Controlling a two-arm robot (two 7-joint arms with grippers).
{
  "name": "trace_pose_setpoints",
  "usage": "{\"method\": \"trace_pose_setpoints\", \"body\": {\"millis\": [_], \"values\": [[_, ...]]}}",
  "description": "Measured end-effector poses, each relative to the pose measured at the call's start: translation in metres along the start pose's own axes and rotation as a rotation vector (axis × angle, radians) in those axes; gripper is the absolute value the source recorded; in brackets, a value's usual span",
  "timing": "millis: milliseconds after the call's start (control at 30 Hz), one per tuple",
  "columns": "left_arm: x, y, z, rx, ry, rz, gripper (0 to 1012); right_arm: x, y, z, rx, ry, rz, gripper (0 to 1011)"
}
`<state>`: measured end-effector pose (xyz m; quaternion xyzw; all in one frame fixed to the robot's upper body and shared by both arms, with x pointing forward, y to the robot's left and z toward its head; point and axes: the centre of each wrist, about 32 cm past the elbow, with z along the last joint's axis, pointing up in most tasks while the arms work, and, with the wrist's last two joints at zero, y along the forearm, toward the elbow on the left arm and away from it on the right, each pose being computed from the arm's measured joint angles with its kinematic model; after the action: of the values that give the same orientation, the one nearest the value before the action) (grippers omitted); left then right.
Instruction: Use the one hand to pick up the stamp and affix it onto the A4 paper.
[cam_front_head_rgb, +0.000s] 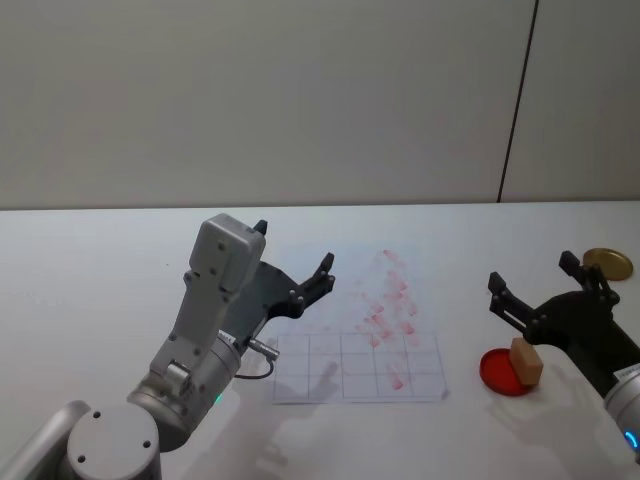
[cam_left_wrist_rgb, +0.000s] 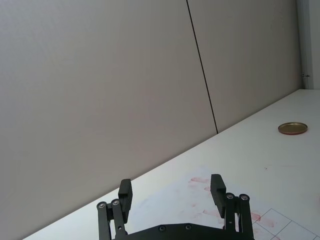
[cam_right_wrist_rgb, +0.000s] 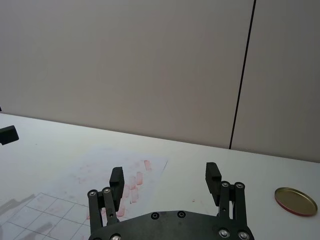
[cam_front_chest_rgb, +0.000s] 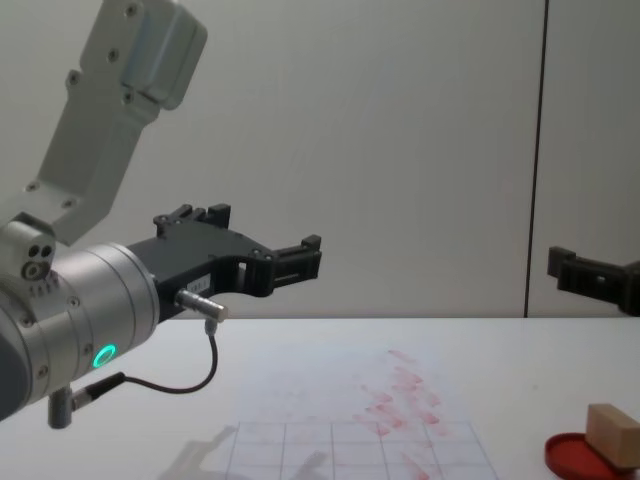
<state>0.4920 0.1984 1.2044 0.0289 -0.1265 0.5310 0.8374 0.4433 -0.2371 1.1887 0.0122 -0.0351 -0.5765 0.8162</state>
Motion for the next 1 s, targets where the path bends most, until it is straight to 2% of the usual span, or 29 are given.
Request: {"method": "trace_pose_setpoints", "body": {"millis": [800, 1000], "values": [[0.0000, 0.0000, 0.0000, 0.000, 0.000, 0.000, 993, 0.0000, 0.0000, 0.0000, 0.000, 0.000, 0.000, 1001], [0.0000, 0.0000, 0.0000, 0.000, 0.000, 0.000, 993, -0.0032, 0.0002, 0.0006, -0.007, -0.002, -0.006, 1001]]}}
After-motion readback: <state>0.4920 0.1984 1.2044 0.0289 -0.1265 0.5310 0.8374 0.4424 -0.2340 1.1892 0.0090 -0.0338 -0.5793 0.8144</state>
